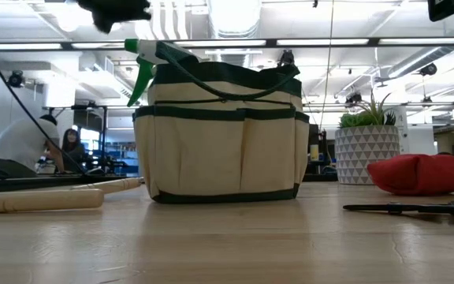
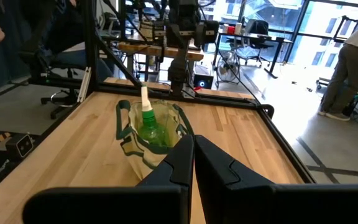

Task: Pick & Place Garden tools in Gardening bag
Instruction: Put the red glove into the green gardening bag

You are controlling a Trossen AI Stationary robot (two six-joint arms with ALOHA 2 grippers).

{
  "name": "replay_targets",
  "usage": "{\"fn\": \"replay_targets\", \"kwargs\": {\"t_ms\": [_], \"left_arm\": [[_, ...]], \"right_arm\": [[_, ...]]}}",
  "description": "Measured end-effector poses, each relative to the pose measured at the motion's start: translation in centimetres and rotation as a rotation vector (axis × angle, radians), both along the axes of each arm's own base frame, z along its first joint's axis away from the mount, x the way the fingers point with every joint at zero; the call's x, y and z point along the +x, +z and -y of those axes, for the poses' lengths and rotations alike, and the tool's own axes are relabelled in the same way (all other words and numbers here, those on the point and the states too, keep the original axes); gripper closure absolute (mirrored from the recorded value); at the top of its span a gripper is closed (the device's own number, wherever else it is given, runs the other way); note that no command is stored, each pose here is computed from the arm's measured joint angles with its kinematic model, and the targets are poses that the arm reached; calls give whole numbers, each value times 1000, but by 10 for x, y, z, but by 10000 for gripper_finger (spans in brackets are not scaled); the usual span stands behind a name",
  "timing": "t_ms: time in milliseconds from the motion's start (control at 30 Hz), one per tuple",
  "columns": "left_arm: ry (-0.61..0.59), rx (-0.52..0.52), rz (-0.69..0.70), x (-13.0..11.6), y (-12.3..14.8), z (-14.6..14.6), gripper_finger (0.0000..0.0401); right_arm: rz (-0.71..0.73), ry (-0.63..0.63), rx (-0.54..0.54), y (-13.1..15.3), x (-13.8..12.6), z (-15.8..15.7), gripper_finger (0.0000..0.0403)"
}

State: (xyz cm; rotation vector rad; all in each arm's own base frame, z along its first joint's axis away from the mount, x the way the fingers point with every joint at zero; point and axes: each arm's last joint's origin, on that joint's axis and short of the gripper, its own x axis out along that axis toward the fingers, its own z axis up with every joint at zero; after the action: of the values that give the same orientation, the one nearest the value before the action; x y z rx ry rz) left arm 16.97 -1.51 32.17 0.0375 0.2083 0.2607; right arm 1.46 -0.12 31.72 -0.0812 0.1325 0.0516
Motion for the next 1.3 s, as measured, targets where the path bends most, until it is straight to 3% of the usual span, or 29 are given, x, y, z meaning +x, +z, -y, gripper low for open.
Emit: {"fn": "replay_targets", "kwargs": {"t_ms": [533, 1300], "left_arm": [[65, -72, 78, -18, -54, -4, 215], [95, -179, 52, -21, -97, -5, 215]], "right_arm": [[0, 0, 0, 0, 0, 0, 394], [0, 0, 0, 0, 0, 0, 394]]}}
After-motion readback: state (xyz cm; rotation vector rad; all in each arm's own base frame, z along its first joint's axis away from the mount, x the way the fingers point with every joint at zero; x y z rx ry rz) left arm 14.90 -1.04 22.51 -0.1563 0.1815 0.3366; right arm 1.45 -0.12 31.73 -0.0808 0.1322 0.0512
